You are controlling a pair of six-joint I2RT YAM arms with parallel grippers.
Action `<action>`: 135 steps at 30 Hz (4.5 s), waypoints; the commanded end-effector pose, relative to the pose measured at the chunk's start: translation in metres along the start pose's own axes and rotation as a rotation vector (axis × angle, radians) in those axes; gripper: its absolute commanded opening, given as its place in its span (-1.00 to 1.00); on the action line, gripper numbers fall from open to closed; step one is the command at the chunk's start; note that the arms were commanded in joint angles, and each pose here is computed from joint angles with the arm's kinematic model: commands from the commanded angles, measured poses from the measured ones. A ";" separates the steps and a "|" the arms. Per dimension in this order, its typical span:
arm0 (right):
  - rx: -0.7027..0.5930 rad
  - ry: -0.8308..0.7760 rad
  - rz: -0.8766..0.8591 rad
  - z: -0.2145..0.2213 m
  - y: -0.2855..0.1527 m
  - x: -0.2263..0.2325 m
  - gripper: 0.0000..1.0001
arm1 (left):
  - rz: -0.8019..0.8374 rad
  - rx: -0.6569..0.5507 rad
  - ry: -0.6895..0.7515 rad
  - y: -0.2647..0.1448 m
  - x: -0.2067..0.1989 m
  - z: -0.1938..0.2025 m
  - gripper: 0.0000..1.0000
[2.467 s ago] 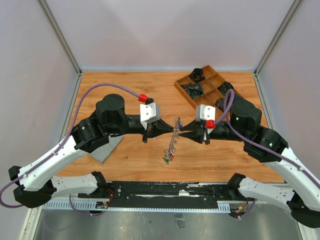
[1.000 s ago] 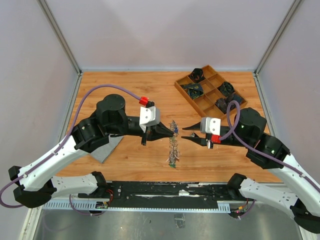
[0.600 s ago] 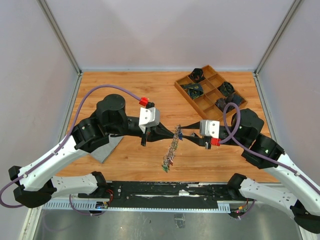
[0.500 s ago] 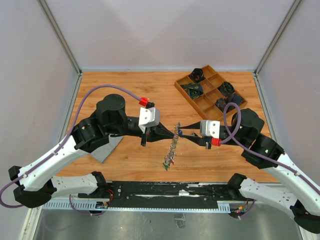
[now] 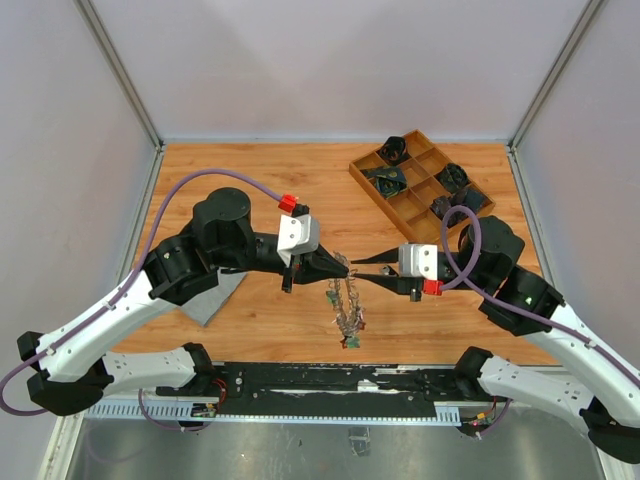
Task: Put the keys on the keyring
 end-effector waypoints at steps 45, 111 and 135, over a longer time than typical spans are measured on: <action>0.015 0.112 0.107 -0.032 -0.007 -0.028 -0.99 | -0.192 -0.165 0.026 -0.009 0.023 -0.022 -0.14; 0.040 0.139 0.149 -0.038 -0.019 -0.029 -0.45 | -0.288 -0.150 0.069 -0.007 0.041 -0.020 -0.99; 0.547 0.630 0.627 0.063 -0.062 -0.045 -0.14 | -0.429 -0.204 -0.007 -0.018 0.057 -0.009 -0.99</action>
Point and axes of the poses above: each gripper's point midway between its finger pads, its own y axis out along the fingers, its own x axis along the line the jaws close on, z = x × y, the point moved 2 cm from there along -y, back along the fingers, and after that the axes turned 9 degrees about -y, right-handed, at the moved point
